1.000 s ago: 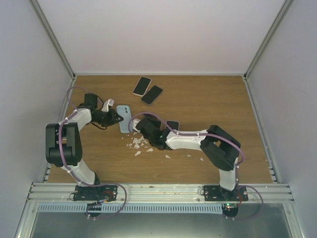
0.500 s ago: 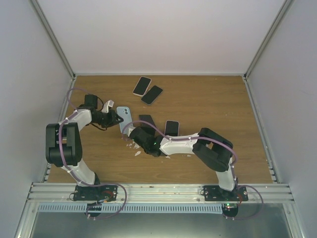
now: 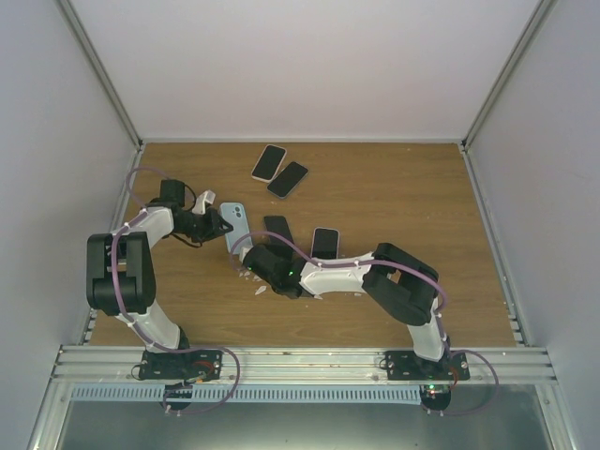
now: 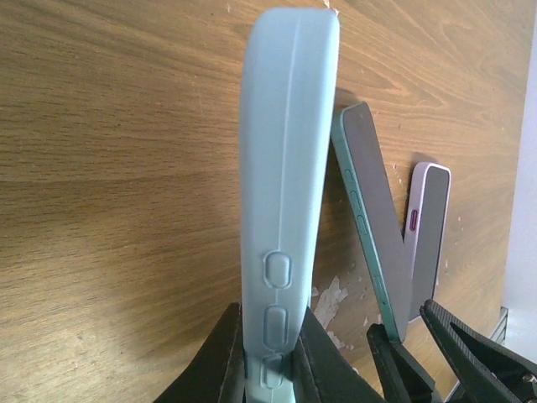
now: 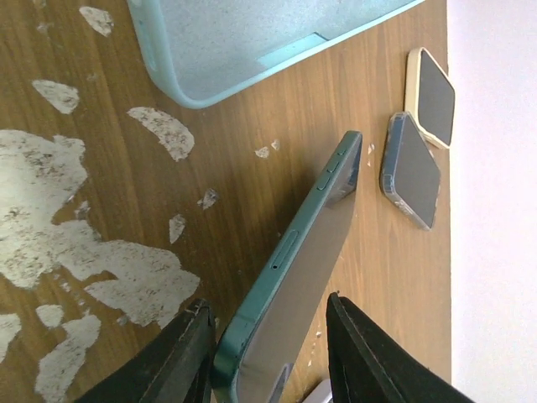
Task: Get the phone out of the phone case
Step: Place the phone at the center of the board, then place the phone case at the center of the board, then adjust the phone at the center of the board.
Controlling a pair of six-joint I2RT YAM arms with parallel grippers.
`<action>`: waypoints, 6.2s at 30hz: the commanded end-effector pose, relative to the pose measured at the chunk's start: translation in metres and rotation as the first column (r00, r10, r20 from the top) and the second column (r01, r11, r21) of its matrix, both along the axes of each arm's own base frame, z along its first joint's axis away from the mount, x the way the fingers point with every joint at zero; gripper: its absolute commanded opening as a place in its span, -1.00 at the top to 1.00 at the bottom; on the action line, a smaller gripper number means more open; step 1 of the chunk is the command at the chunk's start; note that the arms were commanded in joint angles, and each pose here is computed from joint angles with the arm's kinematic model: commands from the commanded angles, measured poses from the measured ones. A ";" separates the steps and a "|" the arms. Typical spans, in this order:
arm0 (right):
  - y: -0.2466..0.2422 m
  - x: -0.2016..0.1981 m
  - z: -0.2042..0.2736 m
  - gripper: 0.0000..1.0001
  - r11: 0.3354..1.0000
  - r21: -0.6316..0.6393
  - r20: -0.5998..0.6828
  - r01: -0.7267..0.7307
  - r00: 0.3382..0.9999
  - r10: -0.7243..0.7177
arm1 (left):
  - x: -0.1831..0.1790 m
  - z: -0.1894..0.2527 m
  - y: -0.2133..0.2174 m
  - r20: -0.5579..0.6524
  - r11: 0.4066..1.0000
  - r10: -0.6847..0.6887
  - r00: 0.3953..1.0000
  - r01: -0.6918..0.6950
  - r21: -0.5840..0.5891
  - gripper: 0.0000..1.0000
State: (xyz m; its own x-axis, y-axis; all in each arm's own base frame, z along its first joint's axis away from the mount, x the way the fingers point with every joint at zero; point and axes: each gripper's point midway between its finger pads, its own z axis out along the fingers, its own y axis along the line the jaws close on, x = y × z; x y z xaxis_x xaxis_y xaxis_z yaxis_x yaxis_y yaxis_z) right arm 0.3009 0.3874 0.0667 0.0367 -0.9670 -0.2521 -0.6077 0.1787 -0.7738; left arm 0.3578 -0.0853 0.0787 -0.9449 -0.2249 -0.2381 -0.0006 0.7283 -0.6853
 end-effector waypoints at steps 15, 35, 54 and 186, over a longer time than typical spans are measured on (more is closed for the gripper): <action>0.018 -0.005 0.014 0.21 0.997 0.069 -0.025 -0.020 0.999 0.022 | 0.003 0.005 0.003 0.040 1.000 0.012 0.999 -0.012 0.004 1.00; -0.005 0.010 0.089 -0.08 0.955 0.297 -0.144 0.018 0.989 0.026 | -0.012 0.004 -0.012 0.024 0.994 -0.054 0.998 0.056 -0.090 1.00; -0.104 0.044 0.151 -0.95 0.843 0.519 -0.231 0.143 0.973 -0.023 | -0.020 -0.030 -0.022 -0.093 0.974 -0.165 0.982 0.148 -0.169 1.00; -0.137 0.080 -0.038 -0.10 0.846 0.335 -0.886 0.416 0.445 0.132 | -0.003 0.038 -0.021 0.236 0.998 -0.028 0.971 0.040 -0.047 -0.98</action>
State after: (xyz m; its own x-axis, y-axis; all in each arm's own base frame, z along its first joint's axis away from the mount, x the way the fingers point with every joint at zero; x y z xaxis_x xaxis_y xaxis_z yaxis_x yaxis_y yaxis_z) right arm 0.3945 0.2437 0.0359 -0.6121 -0.6557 -0.4420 -0.7907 0.5178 0.3266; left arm 0.3502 -0.1066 0.1113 -0.8878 -0.2077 -0.4108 0.1596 0.6983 -0.6978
